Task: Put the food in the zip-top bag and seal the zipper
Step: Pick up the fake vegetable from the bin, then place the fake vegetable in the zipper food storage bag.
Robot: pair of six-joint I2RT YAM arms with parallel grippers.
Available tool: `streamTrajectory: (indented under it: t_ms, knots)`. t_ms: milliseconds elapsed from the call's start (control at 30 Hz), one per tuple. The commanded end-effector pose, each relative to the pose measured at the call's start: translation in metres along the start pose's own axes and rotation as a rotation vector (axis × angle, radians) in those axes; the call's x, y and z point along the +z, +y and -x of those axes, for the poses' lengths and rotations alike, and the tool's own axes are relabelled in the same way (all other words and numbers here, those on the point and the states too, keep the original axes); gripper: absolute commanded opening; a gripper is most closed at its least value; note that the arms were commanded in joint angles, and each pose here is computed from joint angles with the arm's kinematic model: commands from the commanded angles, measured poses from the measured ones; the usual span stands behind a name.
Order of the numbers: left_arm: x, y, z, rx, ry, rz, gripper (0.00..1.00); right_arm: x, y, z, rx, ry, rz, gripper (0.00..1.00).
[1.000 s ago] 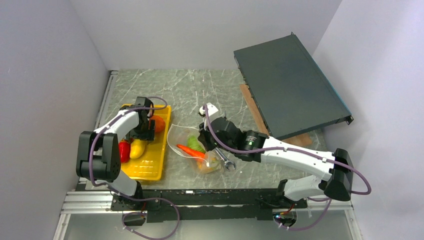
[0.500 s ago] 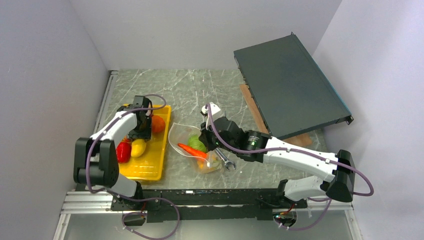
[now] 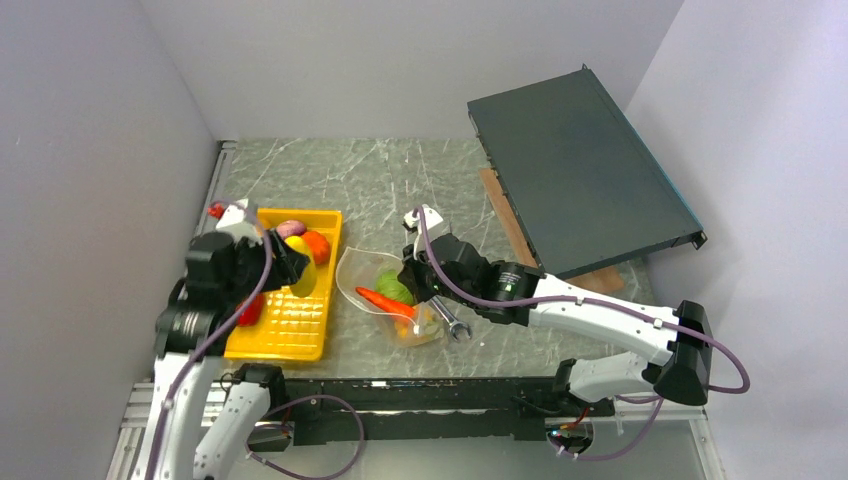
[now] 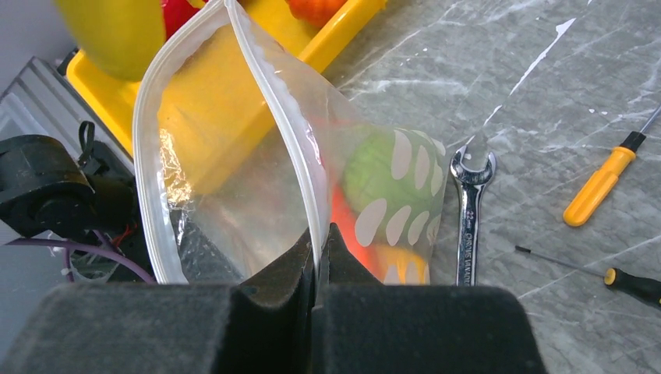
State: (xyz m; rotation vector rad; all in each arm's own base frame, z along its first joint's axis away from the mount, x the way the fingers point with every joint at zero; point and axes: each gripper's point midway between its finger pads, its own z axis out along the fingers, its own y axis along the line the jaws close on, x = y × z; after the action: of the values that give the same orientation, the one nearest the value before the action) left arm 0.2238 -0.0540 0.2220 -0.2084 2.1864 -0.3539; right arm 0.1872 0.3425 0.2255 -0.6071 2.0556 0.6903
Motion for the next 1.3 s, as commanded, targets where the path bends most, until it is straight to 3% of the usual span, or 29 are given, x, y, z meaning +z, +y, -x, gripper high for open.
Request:
streamTrajectory:
  t_ms: [0, 233, 333, 500, 733, 1100, 1267]
  knots:
    - [-0.06, -0.084, 0.015, -0.162, -0.1, -0.454, 0.11, -0.007, 0.01, 0.023, 0.044, -0.081, 0.052, 0.0]
    - [-0.125, -0.132, 0.049, -0.216, -0.331, -0.816, 0.12, -0.011, 0.014, 0.021, 0.072, -0.087, 0.079, 0.0]
    - [-0.122, -0.14, 0.044, -0.276, -0.343, -0.944, 0.13, -0.013, 0.014, 0.023, 0.089, -0.098, 0.085, 0.0]
    - [-0.118, -0.139, 0.044, -0.293, -0.418, -0.966, 0.15, -0.015, 0.013, 0.03, 0.112, -0.117, 0.086, 0.0]
    - [-0.093, -0.168, 0.029, -0.26, -0.322, -0.955, 0.13, -0.013, 0.014, 0.036, 0.175, -0.121, 0.123, 0.0]
    - [-0.052, -0.187, 0.004, -0.185, -0.355, -0.794, 0.14, -0.013, 0.011, 0.029, 0.258, -0.087, 0.18, 0.0]
    - [-0.04, -0.193, -0.01, -0.177, -0.31, -0.777, 0.17, -0.015, 0.009, 0.029, 0.263, -0.09, 0.175, 0.0]
